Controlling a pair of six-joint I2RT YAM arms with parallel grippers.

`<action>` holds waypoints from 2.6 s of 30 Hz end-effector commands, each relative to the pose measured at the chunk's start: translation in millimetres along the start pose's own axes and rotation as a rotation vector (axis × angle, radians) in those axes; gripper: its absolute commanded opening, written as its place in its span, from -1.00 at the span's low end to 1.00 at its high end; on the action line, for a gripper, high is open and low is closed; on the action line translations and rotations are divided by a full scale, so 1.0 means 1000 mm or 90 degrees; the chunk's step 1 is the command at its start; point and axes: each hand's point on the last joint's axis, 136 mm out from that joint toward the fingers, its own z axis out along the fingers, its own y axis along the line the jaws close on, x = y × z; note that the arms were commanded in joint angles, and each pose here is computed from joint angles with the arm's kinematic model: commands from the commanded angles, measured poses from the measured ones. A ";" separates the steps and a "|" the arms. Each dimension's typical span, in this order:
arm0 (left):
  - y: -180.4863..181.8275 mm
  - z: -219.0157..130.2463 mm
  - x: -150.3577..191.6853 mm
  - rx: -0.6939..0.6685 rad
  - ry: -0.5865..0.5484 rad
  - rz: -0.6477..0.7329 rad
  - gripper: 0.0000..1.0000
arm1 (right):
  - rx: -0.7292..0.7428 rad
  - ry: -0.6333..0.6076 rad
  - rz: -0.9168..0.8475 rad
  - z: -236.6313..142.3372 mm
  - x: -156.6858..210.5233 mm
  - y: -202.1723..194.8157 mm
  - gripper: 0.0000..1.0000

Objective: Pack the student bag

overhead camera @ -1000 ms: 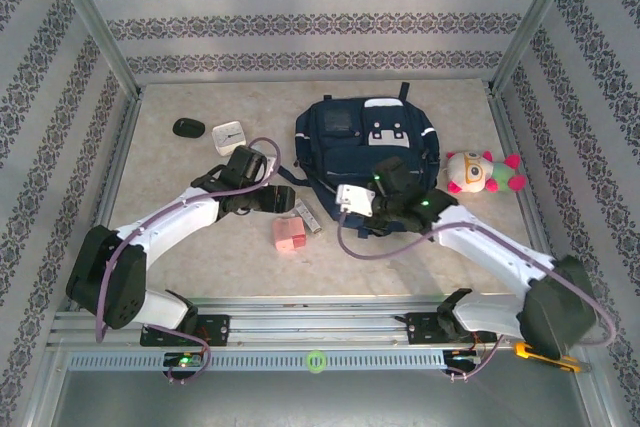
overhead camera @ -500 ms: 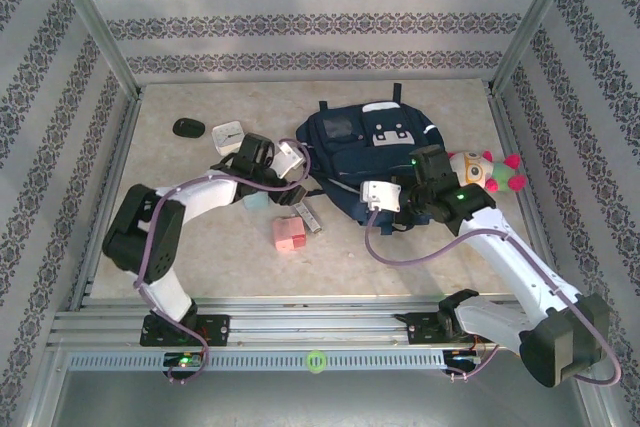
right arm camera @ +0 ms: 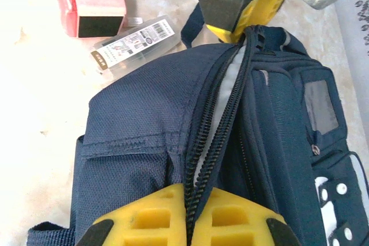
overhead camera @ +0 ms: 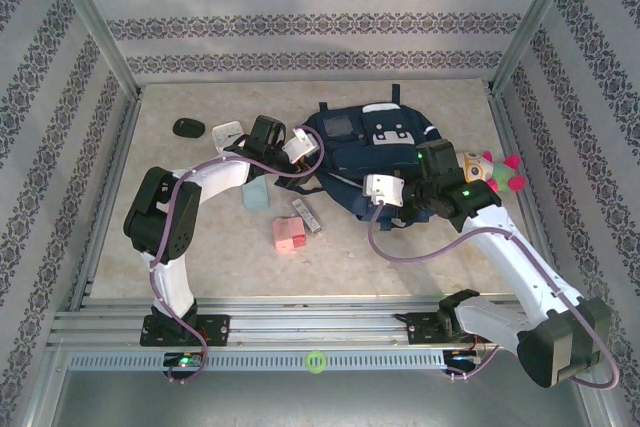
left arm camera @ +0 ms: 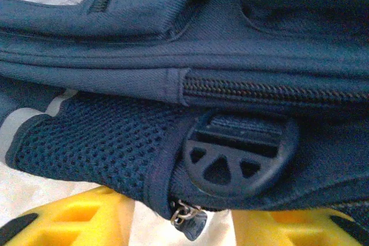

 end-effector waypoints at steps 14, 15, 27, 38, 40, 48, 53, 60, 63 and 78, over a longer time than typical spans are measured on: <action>-0.036 -0.025 -0.022 0.123 -0.047 -0.068 -1.00 | 0.104 -0.035 0.042 0.004 -0.019 -0.040 -1.00; -0.038 -0.028 -0.028 0.132 -0.058 -0.082 -1.00 | 0.102 -0.029 0.047 0.010 -0.016 -0.039 -1.00; -0.040 -0.027 -0.018 0.132 -0.024 -0.223 -0.89 | 0.119 -0.051 0.102 0.030 -0.015 -0.039 -1.00; -0.023 -0.015 0.026 0.030 0.024 -0.327 -0.28 | 0.133 -0.110 0.083 0.007 -0.034 -0.045 -1.00; -0.018 -0.016 0.022 0.021 -0.019 -0.342 -0.04 | 0.129 -0.109 0.069 0.002 -0.036 -0.045 -1.00; -0.008 -0.013 0.026 0.017 -0.097 -0.351 0.16 | 0.107 -0.109 0.040 -0.014 -0.038 -0.046 -1.00; -0.009 -0.010 0.013 0.045 -0.127 -0.319 0.09 | 0.104 -0.120 0.043 -0.021 -0.041 -0.045 -1.00; -0.015 -0.011 0.007 0.073 -0.126 -0.286 -0.71 | 0.127 -0.095 0.091 -0.017 -0.031 -0.055 -1.00; -0.029 -0.018 0.003 0.115 -0.129 -0.280 -0.94 | 0.161 -0.073 0.148 -0.012 -0.022 -0.070 -1.00; -0.095 -0.061 -0.013 0.272 -0.112 -0.218 -0.97 | 0.217 -0.021 0.220 0.054 0.015 -0.060 -1.00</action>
